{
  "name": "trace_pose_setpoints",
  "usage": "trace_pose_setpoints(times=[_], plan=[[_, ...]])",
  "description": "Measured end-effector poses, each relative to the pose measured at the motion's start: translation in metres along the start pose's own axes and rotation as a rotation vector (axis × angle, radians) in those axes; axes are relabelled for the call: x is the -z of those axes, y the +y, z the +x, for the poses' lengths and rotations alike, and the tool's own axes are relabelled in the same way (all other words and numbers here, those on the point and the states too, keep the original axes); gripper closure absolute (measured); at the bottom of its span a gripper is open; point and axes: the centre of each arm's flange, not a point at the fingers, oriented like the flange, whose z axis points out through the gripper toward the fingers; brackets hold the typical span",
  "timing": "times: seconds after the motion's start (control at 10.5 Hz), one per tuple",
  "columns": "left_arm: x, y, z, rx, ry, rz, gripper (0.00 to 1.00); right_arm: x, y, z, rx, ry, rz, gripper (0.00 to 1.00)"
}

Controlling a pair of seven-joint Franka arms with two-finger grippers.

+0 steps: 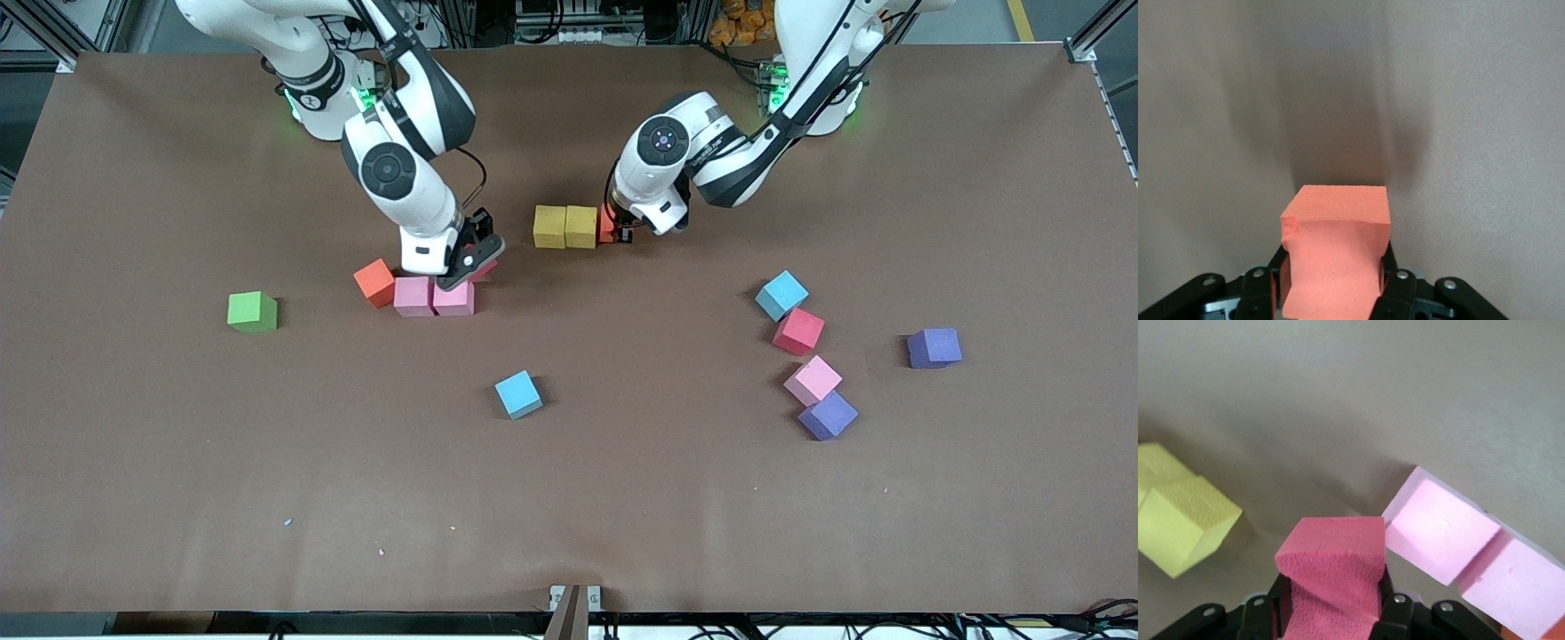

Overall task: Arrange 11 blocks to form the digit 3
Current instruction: 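Lower the orange cube by the yellow cubes while the right gripper carries crimson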

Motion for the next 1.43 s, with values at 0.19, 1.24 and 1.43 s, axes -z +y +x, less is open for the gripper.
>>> trace_pose_setpoints(times=[0.19,1.24,1.43], plan=[[0.0,0.0,0.0,-0.004,0.001,-0.003,0.47,0.004,-0.003,0.005,-0.128,0.037,0.006,0.48],[-0.004,0.005,-0.005,-0.039,0.003,-0.012,0.47,-0.036,-0.066,0.06,-0.752,0.019,0.079,0.48],[-0.005,0.006,-0.005,-0.038,0.002,-0.011,0.47,-0.04,-0.085,0.059,-0.773,0.026,0.088,0.48]])
